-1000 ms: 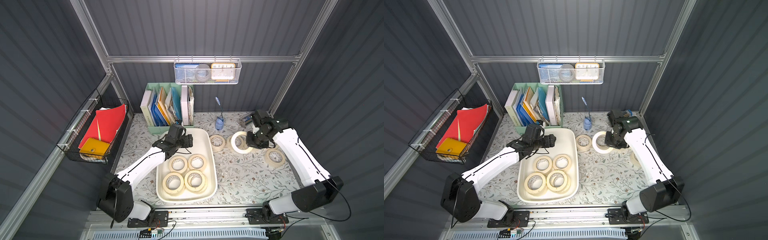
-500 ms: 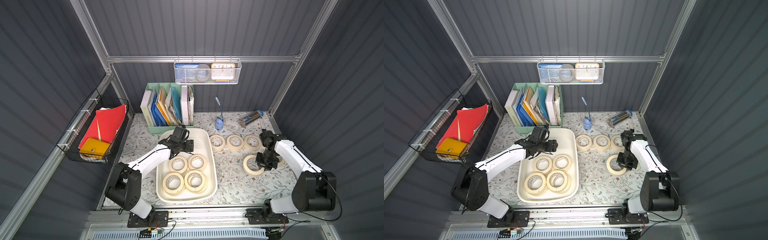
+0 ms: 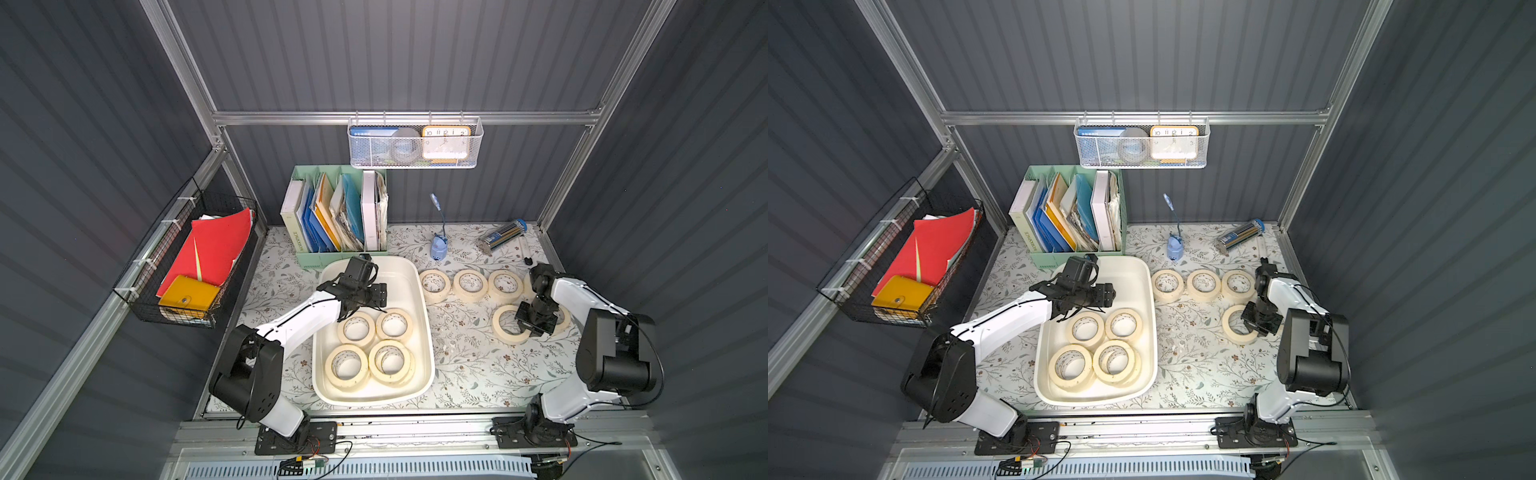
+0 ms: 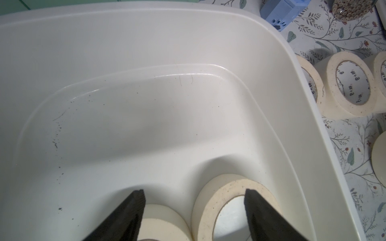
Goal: Take out the art tape in the storage box
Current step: Place the art tape at the center of the board, then pick up the art tape from the storage box.
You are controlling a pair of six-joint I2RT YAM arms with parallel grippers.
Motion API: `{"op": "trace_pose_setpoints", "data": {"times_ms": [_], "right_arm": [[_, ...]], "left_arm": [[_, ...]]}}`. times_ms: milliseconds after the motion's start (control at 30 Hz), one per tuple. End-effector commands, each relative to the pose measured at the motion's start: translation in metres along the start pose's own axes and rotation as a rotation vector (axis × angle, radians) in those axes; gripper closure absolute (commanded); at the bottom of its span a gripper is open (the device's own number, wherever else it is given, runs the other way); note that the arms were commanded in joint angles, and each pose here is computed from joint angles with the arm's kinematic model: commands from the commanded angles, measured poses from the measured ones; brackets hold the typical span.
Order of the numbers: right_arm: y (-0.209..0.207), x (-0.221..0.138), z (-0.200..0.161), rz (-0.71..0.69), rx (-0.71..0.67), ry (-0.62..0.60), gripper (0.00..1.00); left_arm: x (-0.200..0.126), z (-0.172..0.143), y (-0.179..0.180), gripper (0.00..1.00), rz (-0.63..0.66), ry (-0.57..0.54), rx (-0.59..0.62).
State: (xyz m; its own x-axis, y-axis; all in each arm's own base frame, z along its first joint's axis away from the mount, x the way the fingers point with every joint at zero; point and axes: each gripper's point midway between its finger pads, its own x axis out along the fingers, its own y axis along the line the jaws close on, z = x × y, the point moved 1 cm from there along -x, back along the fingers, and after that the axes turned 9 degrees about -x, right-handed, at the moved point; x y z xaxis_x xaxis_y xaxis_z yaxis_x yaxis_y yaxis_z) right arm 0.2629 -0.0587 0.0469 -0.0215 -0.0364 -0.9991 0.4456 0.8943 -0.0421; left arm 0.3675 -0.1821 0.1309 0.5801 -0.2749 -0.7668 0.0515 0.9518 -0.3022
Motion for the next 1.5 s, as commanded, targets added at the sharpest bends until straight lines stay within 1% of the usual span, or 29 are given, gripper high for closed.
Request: {"op": "trace_pose_setpoints", "data": {"times_ms": [0, 167, 233, 267, 300, 333, 400, 500, 600, 667, 767, 867, 967, 1100, 1233, 1333, 1433, 1467], "right_arm": [[0.0, 0.008, 0.009, 0.019, -0.007, -0.016, 1.0], [0.002, 0.011, 0.015, 0.021, -0.009, -0.02, 1.0], [0.001, 0.009, 0.017, 0.016, -0.012, -0.03, 0.8], [0.0, 0.007, 0.018, 0.011, -0.015, -0.035, 0.69], [-0.001, 0.005, 0.019, 0.007, -0.017, -0.044, 0.61], [-0.001, 0.003, 0.019, 0.004, -0.019, -0.05, 0.56], [-0.002, -0.005, 0.021, 0.001, -0.019, -0.063, 0.42], [0.006, -0.025, 0.025, 0.045, -0.025, -0.093, 0.35], [0.023, -0.052, 0.023, 0.077, -0.073, -0.128, 0.34], [0.039, -0.063, 0.016, 0.099, -0.124, -0.13, 0.34], [0.06, -0.071, 0.0, 0.089, -0.211, -0.108, 0.33], [0.076, -0.076, -0.01, 0.093, -0.261, -0.106, 0.33], [0.088, -0.08, -0.014, 0.119, -0.276, -0.117, 0.33], [0.098, -0.082, -0.015, 0.137, -0.293, -0.118, 0.33], [0.103, -0.084, -0.021, 0.159, -0.303, -0.093, 0.33], [0.109, -0.086, -0.026, 0.177, -0.316, -0.092, 0.33], [0.115, -0.089, -0.033, 0.182, -0.335, -0.091, 0.33], [0.117, -0.09, -0.037, 0.185, -0.342, -0.087, 0.33]], "left_arm": [[-0.01, -0.001, 0.001, 0.19, 0.005, -0.006, -0.01], [-0.01, -0.002, 0.001, 0.19, 0.005, 0.003, -0.009], [-0.011, -0.002, 0.001, 0.19, 0.006, 0.004, -0.008], [-0.011, -0.002, 0.001, 0.19, 0.006, 0.004, -0.008], [-0.011, -0.003, 0.001, 0.19, 0.006, 0.007, -0.006], [-0.011, -0.003, 0.001, 0.19, 0.006, 0.009, -0.006], [-0.01, -0.005, 0.001, 0.19, 0.005, 0.022, 0.002], [-0.01, -0.01, 0.002, 0.19, 0.017, 0.059, 0.016], [-0.011, -0.018, 0.003, 0.19, 0.021, 0.097, 0.035], [-0.011, -0.024, -0.001, 0.19, -0.001, 0.113, 0.04], [-0.009, -0.032, -0.006, 0.2, -0.028, 0.146, 0.04], [-0.011, -0.04, -0.017, 0.21, -0.055, 0.167, 0.065], [-0.006, -0.051, -0.023, 0.21, -0.05, 0.218, 0.137], [0.008, -0.066, -0.017, 0.21, 0.001, 0.276, 0.223], [0.02, -0.079, -0.009, 0.22, 0.017, 0.324, 0.268], [0.029, -0.089, -0.005, 0.23, 0.021, 0.363, 0.28], [0.035, -0.095, -0.005, 0.26, 0.021, 0.386, 0.277], [0.037, -0.096, -0.005, 0.28, 0.017, 0.394, 0.276]]}}
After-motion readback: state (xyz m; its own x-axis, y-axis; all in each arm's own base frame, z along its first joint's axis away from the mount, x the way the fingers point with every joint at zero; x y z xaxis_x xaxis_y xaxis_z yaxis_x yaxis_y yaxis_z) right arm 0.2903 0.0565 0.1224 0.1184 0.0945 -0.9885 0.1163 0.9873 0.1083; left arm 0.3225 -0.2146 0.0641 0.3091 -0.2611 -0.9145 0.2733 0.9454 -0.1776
